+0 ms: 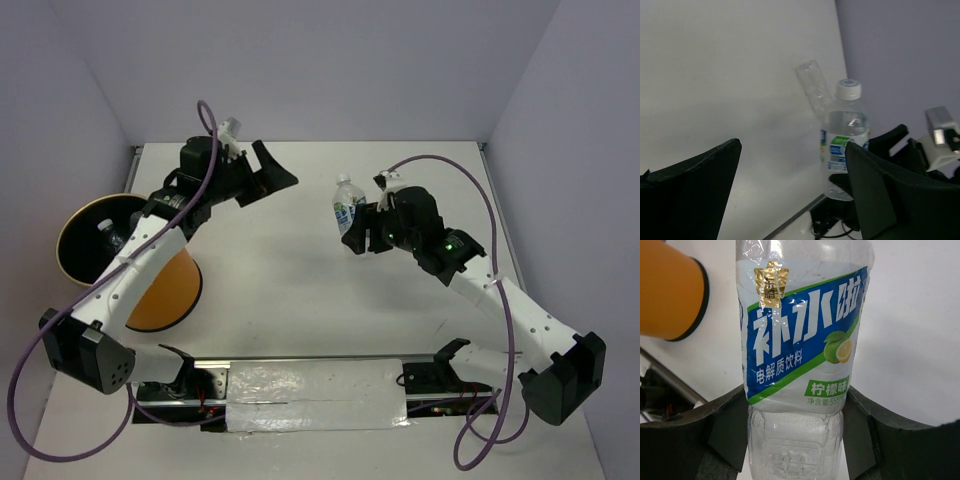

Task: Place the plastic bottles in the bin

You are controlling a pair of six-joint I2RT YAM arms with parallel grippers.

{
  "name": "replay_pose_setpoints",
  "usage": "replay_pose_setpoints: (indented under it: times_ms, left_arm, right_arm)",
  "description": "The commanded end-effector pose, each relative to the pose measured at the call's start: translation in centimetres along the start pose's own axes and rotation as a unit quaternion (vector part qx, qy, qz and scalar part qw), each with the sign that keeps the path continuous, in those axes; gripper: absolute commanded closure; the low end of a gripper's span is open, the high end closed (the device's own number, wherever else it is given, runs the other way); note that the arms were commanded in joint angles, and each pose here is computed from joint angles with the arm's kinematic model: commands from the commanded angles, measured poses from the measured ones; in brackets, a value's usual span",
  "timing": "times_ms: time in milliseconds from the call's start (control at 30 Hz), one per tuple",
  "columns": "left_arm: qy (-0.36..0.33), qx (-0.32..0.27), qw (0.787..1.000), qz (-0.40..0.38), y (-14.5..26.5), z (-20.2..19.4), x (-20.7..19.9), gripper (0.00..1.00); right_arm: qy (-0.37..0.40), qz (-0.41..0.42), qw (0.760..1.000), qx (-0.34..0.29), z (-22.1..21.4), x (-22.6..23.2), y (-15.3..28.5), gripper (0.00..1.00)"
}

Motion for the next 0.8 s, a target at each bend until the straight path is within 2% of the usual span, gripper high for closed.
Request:
replay_pose_setpoints:
  times_ms: [0,100,267,533,633,767]
  left_arm:
    - [0.013,-0.03,0.994,-0.104,0.1,1.6,-5.0,0.02]
    - [0.024,-0.022,0.991,-0.131,-0.9,0.7,-5.8,0.01]
    - [0.024,0.02,0.993,-0.118,-3.4,-1.2,-6.3,0.01]
    - [0.024,0.037,0.994,-0.104,-6.0,-2.1,-6.0,0.05]
    - [0.028,0.037,0.993,-0.107,-6.4,-2.5,-5.9,0.1]
    - [0.026,0.036,0.993,-0.11,-6.7,-2.6,-6.1,0.22]
  right_arm:
    - [0.003,0.05,0.999,0.013,0.1,2.1,0.2,0.33]
    - [0.0,0.077,0.997,0.014,0.1,3.5,0.4,0.32]
    - [0.011,0.094,0.995,0.012,0.5,5.1,0.8,0.31]
    - [0.028,0.091,0.995,0.024,0.2,5.8,0.7,0.31]
    - [0.03,0.093,0.995,0.03,-0.1,5.8,0.6,0.31]
    - [0.031,0.087,0.995,0.04,-0.5,5.6,0.2,0.31]
Point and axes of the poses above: each gripper's point midway between its finger pads, its own y axis back along the fingers, its own x axis along the line the jaws close on, z = x × y, the point moved 2 cm from there along y, back along the fingers, and after that the axes turned 10 degrees about -y, right-handed, at the moved point
